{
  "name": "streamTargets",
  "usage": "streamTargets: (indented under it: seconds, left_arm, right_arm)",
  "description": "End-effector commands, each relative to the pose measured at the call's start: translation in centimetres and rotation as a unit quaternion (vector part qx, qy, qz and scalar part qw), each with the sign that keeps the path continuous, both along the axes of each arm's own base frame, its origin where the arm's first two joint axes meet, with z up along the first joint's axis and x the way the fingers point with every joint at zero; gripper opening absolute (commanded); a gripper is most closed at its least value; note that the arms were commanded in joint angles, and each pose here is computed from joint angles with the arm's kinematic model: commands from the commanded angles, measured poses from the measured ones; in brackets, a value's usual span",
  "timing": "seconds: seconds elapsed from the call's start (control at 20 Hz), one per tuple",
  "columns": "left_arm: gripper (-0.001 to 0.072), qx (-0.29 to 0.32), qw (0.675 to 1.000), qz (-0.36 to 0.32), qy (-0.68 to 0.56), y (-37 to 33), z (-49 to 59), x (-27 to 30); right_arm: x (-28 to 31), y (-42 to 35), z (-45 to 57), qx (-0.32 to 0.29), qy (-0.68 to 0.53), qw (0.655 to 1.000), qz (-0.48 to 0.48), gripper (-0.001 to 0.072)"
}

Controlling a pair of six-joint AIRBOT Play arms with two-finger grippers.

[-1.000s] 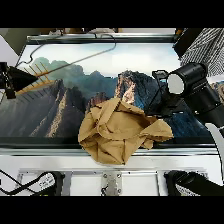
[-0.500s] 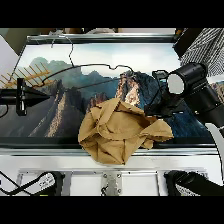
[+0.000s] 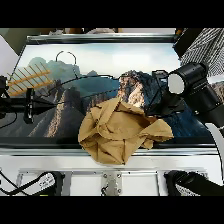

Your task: Fold the clothes and pants, and hang the long-sleeved shirts on hangers.

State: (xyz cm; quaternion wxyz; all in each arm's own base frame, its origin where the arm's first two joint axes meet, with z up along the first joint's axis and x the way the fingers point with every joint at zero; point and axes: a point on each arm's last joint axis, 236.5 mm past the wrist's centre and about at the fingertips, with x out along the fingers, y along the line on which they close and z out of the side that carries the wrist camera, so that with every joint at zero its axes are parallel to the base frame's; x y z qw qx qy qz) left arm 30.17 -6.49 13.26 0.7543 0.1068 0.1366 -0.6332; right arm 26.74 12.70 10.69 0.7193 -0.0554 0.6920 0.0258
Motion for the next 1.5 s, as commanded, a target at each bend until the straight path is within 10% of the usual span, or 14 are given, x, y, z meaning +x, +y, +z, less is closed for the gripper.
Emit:
streamTargets:
  seconds: [0.0, 0.7, 1.45]
  left_arm:
    - [0.0016, -0.008, 1.000, 0.001, 0.015, -0.2, -0.9, -0.4]
    - [0.0017, 0.071, 0.996, -0.043, 0.045, -5.2, -6.6, -0.8]
    - [0.0016, -0.008, 0.986, -0.143, 0.082, -11.1, -9.1, -1.7]
  right_arm:
    - [0.9, -0.3, 1.2, 0.008, -0.018, 1.000, 0.009, 0.0016]
    - [5.1, -1.3, 8.0, 0.047, -0.109, 0.993, -0.025, 0.0015]
    - [5.8, 0.0, 9.7, 0.070, -0.129, 0.989, 0.004, 0.0014]
